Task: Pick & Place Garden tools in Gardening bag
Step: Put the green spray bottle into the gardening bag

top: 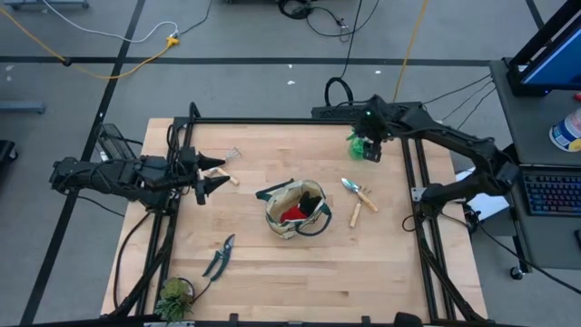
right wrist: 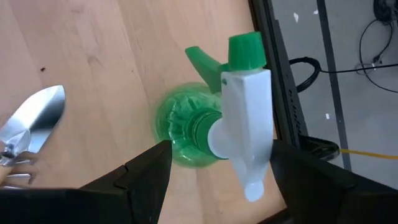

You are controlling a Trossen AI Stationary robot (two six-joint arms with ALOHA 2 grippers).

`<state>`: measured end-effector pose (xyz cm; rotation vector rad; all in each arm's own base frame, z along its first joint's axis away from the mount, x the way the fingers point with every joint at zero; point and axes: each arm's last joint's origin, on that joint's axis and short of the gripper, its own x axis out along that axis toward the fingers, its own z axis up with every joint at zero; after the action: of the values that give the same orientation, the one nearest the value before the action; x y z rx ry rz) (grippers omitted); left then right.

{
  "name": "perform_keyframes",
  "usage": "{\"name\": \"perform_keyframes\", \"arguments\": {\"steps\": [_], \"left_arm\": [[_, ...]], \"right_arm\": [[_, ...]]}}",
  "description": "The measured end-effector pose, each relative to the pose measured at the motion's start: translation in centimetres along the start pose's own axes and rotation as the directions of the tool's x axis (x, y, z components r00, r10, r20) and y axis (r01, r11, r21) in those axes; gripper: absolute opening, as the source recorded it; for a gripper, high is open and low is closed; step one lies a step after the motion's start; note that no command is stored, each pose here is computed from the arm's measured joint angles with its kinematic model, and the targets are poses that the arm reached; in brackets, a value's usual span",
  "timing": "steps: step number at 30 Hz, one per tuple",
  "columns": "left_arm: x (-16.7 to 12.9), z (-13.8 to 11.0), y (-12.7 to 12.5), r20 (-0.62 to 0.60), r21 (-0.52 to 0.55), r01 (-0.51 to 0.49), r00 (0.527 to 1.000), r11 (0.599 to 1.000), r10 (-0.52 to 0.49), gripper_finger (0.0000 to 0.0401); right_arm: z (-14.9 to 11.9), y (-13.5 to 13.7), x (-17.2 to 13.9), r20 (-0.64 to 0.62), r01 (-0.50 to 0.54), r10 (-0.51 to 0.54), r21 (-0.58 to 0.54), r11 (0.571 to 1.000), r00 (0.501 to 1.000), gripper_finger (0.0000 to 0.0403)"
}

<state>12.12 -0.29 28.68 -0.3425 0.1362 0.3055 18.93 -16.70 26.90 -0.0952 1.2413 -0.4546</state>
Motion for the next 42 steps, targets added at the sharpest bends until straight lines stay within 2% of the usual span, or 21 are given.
{"name": "perform_keyframes", "arguments": {"steps": [13, 19, 24, 35, 42], "left_arm": [[0.0, 0.0, 0.0, 0.001, -0.003, 0.000, 1.000, 1.000, 0.000, 0.0310], [0.0, 0.0, 0.0, 0.003, -0.002, -0.004, 1.000, 1.000, 0.004, 0.0310], [0.0, 0.0, 0.0, 0.004, -0.004, -0.007, 1.000, 1.000, 0.007, 0.0310], [0.0, 0.1, 0.0, 0.005, -0.025, -0.007, 1.000, 1.000, 0.007, 0.0310], [0.0, 0.1, 0.0, 0.005, -0.029, -0.006, 1.000, 1.000, 0.006, 0.0310]], "right_arm": [[0.5, -0.2, 0.1, 0.043, 0.025, -0.023, -0.037, 0.999, 0.999, 0.0263], [0.3, 0.0, 0.7, 0.051, 0.024, -0.023, -0.015, 1.000, 0.998, 0.0254], [-0.1, 0.4, 1.5, 0.045, 0.018, -0.018, 0.012, 1.000, 0.999, 0.0205], [0.3, 0.2, 1.5, 0.101, 0.044, -0.049, 0.052, 0.998, 0.994, 0.0052], [0.5, 0.4, 0.8, 0.139, 0.053, -0.061, 0.061, 0.997, 0.988, 0.0044]]}}
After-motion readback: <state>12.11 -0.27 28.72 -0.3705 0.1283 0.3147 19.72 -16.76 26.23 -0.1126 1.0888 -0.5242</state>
